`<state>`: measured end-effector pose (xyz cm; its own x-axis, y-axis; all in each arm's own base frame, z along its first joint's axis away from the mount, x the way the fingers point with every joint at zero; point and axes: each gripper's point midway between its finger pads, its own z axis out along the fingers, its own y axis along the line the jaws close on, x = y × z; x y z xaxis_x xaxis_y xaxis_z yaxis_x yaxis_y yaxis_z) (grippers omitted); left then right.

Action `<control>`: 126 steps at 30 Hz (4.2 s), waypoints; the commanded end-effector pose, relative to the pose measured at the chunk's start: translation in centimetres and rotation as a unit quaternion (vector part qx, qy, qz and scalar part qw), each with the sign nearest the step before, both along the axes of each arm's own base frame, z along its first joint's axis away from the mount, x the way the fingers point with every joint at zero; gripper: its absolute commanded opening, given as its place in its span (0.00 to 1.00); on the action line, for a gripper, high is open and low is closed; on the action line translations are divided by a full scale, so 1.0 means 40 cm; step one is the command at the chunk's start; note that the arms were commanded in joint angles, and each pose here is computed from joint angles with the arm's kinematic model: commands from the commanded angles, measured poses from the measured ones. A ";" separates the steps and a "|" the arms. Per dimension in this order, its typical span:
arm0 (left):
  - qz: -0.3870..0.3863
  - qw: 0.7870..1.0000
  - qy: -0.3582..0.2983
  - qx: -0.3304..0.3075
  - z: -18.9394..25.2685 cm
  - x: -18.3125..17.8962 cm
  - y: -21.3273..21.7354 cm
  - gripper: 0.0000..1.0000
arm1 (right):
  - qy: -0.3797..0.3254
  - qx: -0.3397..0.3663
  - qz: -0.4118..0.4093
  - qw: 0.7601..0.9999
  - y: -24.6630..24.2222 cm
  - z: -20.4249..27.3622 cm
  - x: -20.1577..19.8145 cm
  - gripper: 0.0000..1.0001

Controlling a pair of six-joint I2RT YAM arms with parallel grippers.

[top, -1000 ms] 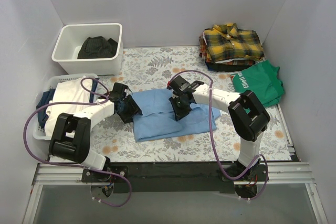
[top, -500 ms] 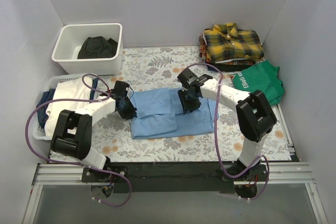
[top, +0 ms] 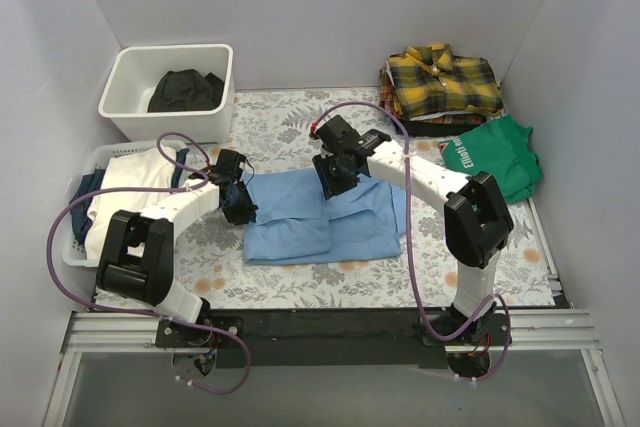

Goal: Fold and stack the long sleeve shirts
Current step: Fold the shirt

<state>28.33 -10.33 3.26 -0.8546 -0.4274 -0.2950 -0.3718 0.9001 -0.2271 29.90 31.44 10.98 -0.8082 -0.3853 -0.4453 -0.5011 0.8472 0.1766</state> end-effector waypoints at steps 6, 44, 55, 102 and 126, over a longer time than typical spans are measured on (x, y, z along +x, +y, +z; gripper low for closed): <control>-0.018 0.999 -0.036 0.008 0.069 0.032 0.005 0.00 | 0.063 0.033 0.072 0.995 0.103 -0.110 -0.067 0.36; -0.052 0.995 -0.084 -0.024 0.249 0.051 -0.025 0.00 | 0.152 0.054 0.219 0.962 0.132 -0.161 -0.298 0.23; -0.053 0.995 -0.087 -0.019 0.257 0.053 -0.023 0.00 | 0.092 0.018 0.176 0.980 0.134 -0.131 -0.231 0.21; -0.124 0.980 -0.143 -0.057 0.379 0.060 -0.068 0.00 | -0.007 0.105 -0.040 0.994 0.081 0.050 0.177 0.31; -0.238 0.961 -0.136 -0.028 0.375 0.085 -0.409 0.02 | -0.020 0.050 -0.201 0.978 -0.277 0.065 0.106 0.30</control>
<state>30.23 -24.56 16.67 -0.8776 -0.0208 -0.4789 0.1433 0.9420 -0.3034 33.77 22.07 11.11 -0.8932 -0.0595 -0.4458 -0.1875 0.9502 0.2488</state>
